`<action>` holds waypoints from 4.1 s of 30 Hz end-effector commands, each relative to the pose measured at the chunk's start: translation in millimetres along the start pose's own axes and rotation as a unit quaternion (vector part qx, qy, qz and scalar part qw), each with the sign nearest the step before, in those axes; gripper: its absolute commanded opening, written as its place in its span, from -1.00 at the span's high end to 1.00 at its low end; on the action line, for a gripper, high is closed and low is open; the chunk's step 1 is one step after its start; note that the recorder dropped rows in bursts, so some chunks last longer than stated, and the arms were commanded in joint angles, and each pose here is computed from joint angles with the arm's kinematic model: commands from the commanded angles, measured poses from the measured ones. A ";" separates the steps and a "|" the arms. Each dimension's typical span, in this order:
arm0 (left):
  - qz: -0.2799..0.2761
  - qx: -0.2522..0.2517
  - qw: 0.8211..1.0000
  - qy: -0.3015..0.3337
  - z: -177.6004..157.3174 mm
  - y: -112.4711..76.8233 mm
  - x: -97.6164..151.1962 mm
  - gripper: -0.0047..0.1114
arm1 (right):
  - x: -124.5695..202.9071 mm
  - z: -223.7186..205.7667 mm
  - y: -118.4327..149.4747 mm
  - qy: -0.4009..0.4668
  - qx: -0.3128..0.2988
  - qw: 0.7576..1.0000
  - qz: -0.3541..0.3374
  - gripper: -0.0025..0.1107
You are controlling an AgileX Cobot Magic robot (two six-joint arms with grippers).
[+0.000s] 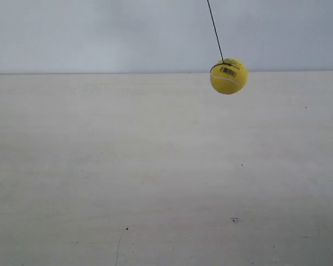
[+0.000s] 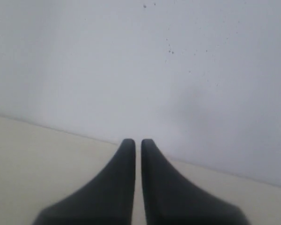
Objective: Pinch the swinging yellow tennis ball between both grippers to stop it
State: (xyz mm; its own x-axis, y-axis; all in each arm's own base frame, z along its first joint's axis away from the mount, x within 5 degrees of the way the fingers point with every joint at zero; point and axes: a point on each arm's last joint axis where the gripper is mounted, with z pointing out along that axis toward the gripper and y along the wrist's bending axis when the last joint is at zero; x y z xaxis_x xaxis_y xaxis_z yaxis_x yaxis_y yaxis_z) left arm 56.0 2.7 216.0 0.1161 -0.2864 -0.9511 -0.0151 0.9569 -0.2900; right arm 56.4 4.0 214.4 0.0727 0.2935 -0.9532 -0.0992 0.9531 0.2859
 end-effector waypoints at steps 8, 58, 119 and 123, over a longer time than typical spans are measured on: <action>0.023 0.069 0.988 -0.136 -4.4 -12.6 -23.3 0.84 | -11.3 -1.1 0.4 -0.057 -0.005 0.996 0.068 0.96; 0.239 0.160 0.920 0.268 184.5 -36.2 -17.2 0.84 | -11.9 165.2 57.6 0.196 -0.178 0.926 -0.270 0.96; 0.171 0.457 0.814 0.316 198.7 -51.3 82.9 0.84 | 64.8 189.9 84.2 0.196 -0.426 0.860 -0.202 0.96; 0.171 0.460 0.813 0.313 198.8 -51.7 82.8 0.84 | 68.6 194.4 83.8 0.202 -0.425 0.859 -0.200 0.96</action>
State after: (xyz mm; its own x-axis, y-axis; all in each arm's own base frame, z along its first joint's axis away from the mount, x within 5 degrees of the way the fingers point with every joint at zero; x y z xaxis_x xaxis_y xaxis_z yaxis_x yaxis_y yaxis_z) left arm 262.8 -59.5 172.1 -0.2831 0.3245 -0.9025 0.8381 0.5412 -0.0683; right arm 242.8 116.5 193.2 -0.0638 -0.2622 -0.9629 -0.8429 0.5307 -0.0887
